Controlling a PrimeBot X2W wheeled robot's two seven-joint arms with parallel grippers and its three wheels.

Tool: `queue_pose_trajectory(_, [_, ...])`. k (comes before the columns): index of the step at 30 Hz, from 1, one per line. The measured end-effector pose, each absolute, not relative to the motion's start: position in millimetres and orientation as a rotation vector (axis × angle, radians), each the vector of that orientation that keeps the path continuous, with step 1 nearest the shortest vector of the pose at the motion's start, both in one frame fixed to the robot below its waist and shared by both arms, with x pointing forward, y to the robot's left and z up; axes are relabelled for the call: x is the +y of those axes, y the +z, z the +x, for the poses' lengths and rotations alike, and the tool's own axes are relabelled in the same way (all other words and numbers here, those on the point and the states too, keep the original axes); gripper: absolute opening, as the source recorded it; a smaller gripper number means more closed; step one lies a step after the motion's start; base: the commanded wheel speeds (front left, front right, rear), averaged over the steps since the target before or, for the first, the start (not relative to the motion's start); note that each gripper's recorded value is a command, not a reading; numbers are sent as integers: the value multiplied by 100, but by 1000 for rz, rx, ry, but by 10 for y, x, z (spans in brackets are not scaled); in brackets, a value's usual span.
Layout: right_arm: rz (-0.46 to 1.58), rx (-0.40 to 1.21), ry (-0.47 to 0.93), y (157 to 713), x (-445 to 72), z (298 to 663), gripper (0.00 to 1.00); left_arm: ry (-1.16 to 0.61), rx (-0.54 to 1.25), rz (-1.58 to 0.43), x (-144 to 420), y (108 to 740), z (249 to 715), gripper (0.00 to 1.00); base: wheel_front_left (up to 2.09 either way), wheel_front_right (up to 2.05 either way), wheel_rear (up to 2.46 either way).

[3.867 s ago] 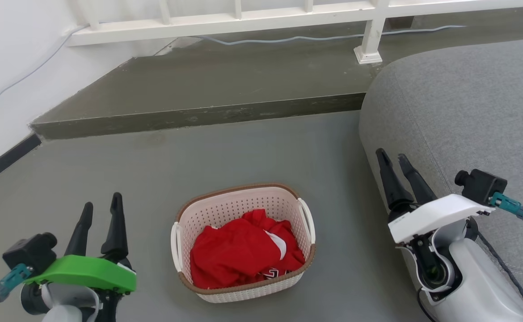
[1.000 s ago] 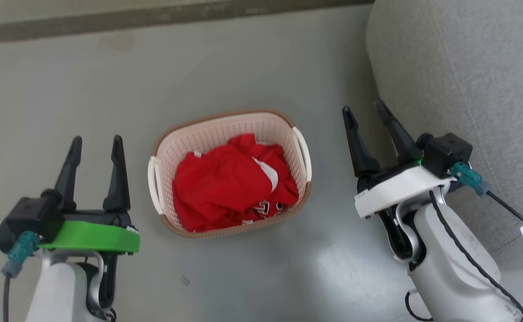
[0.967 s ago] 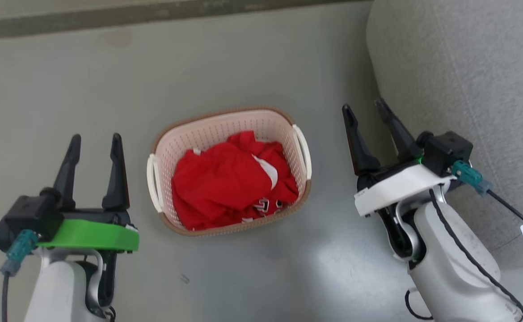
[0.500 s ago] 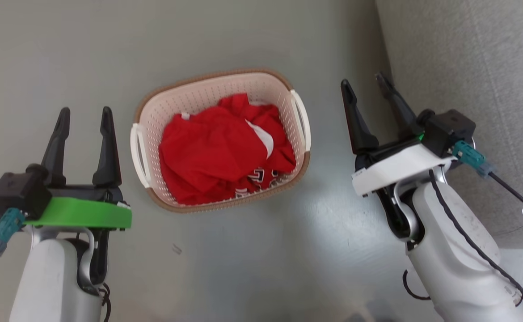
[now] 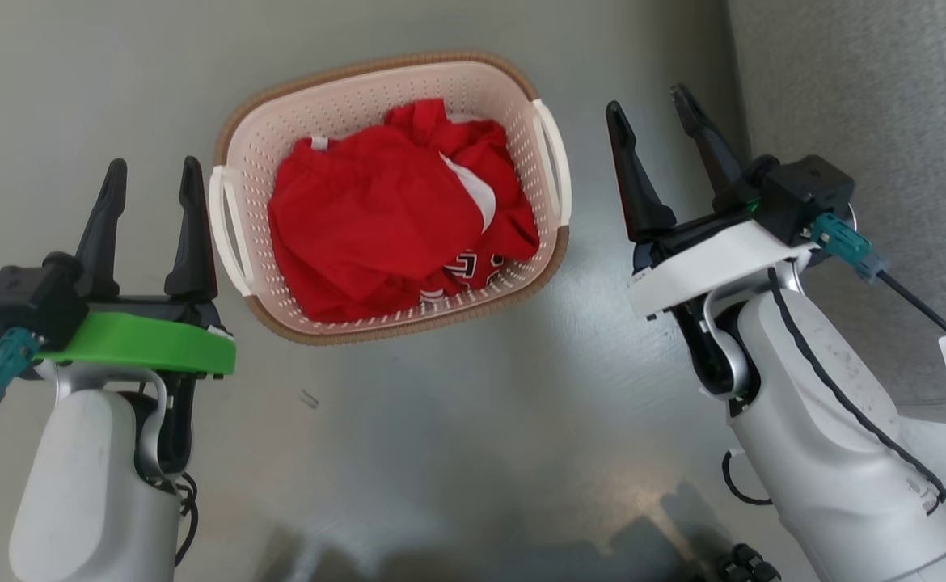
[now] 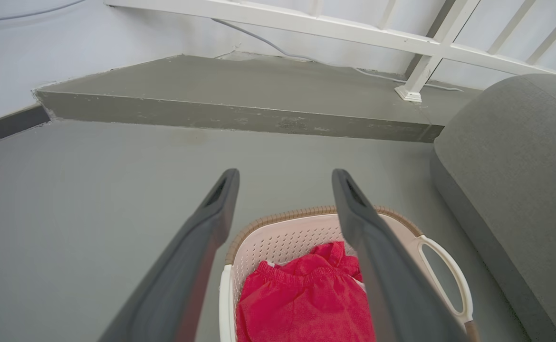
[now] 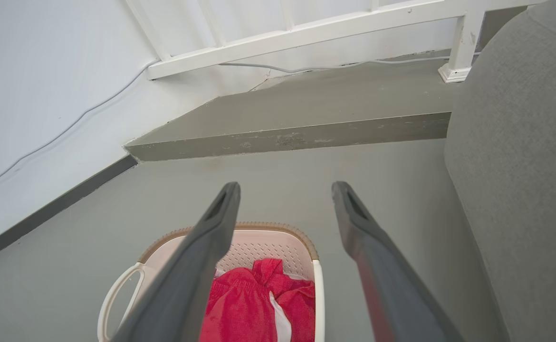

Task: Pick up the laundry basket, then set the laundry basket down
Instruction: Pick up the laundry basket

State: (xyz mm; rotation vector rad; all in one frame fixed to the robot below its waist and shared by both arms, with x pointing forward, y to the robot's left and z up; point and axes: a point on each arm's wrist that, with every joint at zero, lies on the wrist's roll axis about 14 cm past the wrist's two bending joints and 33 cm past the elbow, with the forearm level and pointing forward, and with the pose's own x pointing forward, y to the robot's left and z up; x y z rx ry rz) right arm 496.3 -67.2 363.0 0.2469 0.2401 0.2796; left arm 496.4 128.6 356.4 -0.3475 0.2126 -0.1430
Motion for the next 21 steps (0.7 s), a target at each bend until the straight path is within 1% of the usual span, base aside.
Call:
queue_pose_trajectory(9, [237, 348, 271, 3182, -660, 4963, 100, -126, 368, -331, 1333, 3008, 4867, 100, 0, 0, 0])
queue_pose_trajectory(16, [221, 429, 268, 2856, -666, 4963, 100, -132, 464, -345, 1289, 2709, 4881, 100, 0, 0, 0])
queue_pose_trajectory(21, [215, 496, 277, 2616, -652, 4939, 100, -118, 564, -361, 1285, 2444, 4829, 100, 0, 0, 0])
